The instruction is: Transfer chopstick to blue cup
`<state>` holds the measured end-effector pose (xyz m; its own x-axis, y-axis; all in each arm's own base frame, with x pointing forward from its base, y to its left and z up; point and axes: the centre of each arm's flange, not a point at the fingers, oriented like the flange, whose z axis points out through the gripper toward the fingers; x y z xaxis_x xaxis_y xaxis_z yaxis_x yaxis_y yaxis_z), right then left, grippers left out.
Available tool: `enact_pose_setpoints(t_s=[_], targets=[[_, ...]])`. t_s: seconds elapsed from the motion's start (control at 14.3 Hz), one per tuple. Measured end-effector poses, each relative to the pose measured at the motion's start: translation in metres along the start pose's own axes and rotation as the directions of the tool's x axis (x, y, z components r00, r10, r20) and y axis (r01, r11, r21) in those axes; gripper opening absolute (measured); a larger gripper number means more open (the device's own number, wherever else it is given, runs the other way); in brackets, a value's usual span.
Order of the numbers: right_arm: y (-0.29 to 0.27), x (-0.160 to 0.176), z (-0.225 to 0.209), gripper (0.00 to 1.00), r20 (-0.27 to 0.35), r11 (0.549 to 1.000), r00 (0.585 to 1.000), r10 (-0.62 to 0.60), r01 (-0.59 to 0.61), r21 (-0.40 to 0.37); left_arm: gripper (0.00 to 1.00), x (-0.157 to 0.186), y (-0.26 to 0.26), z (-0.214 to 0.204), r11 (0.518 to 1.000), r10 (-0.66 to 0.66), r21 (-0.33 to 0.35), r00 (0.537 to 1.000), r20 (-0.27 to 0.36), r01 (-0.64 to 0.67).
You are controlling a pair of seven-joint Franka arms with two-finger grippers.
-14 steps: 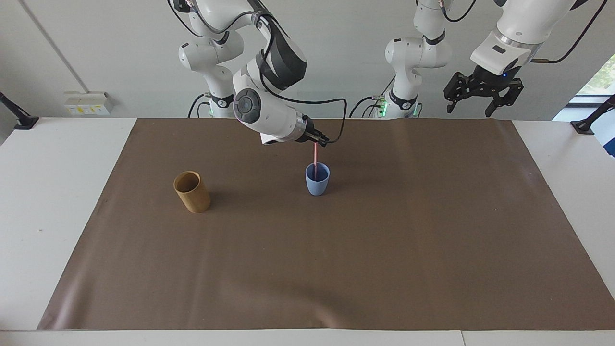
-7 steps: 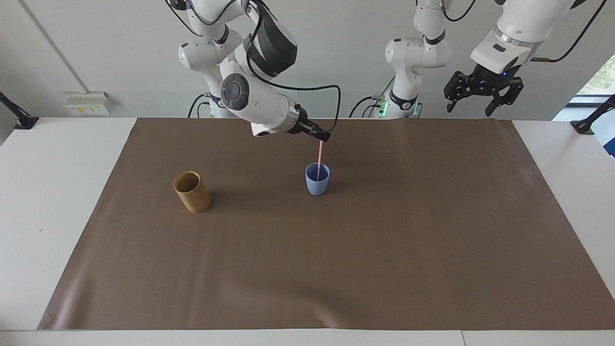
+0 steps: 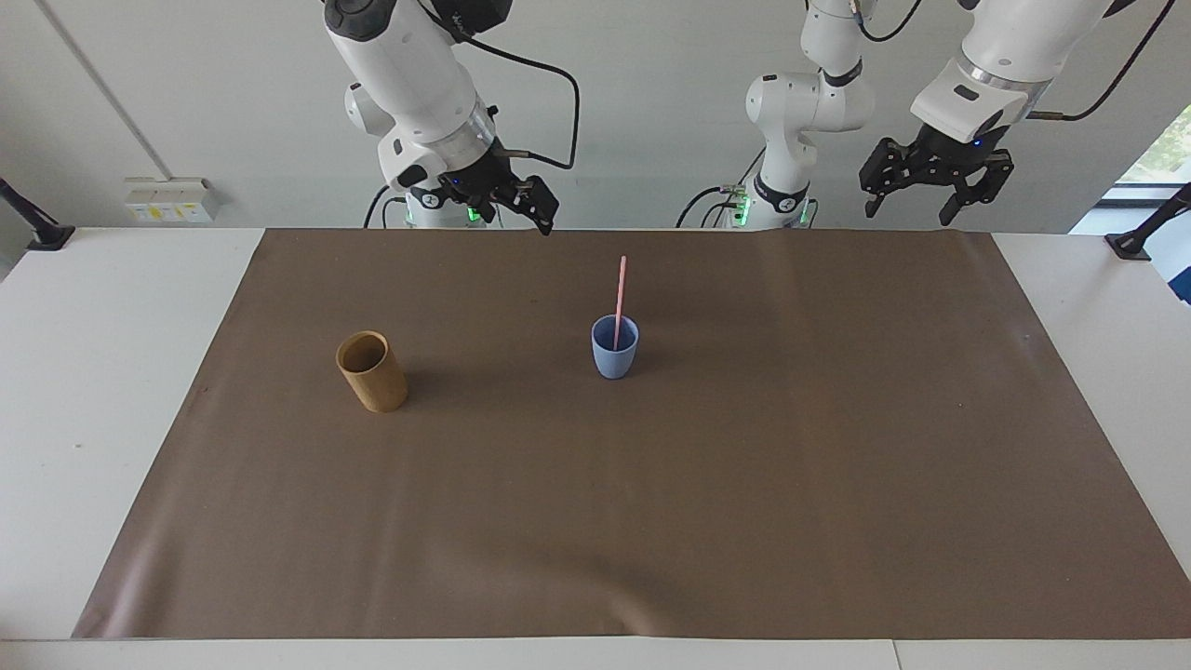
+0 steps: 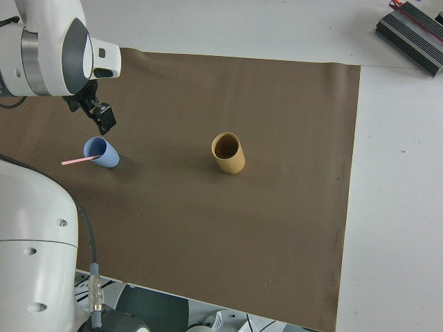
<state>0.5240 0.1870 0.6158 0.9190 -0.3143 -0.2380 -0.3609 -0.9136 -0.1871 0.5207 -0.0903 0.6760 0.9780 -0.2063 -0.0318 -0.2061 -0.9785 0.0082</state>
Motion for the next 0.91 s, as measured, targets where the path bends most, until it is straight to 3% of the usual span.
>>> enact_pose_setpoints(t_s=[0.14, 0.28, 0.63, 0.91], targets=[[0.031, 0.014, -0.012, 1.0, -0.03, 0.988, 0.99, -0.14, 0.137, -0.066, 1.0, 0.0, 0.0, 0.0, 1.0, 0.001, 0.0, 1.0, 0.0, -0.001], [0.059, 0.027, -0.016, 1.0, -0.019, 0.969, 0.978, -0.21, 0.205, -0.141, 1.0, 0.0, 0.001, 0.0, 1.0, 0.003, 0.0, 1.0, 0.0, -0.003], [0.151, 0.067, -0.029, 1.0, -0.006, 0.969, 0.984, -0.176, 0.172, -0.176, 1.0, 0.0, -0.001, 0.0, 1.0, -0.002, 0.0, 1.0, 0.0, 0.002], [0.198, 0.077, -0.037, 1.0, -0.002, 0.969, 0.984, -0.178, 0.174, -0.177, 1.0, 0.0, -0.001, 0.0, 1.0, -0.002, 0.0, 1.0, 0.0, 0.002]])
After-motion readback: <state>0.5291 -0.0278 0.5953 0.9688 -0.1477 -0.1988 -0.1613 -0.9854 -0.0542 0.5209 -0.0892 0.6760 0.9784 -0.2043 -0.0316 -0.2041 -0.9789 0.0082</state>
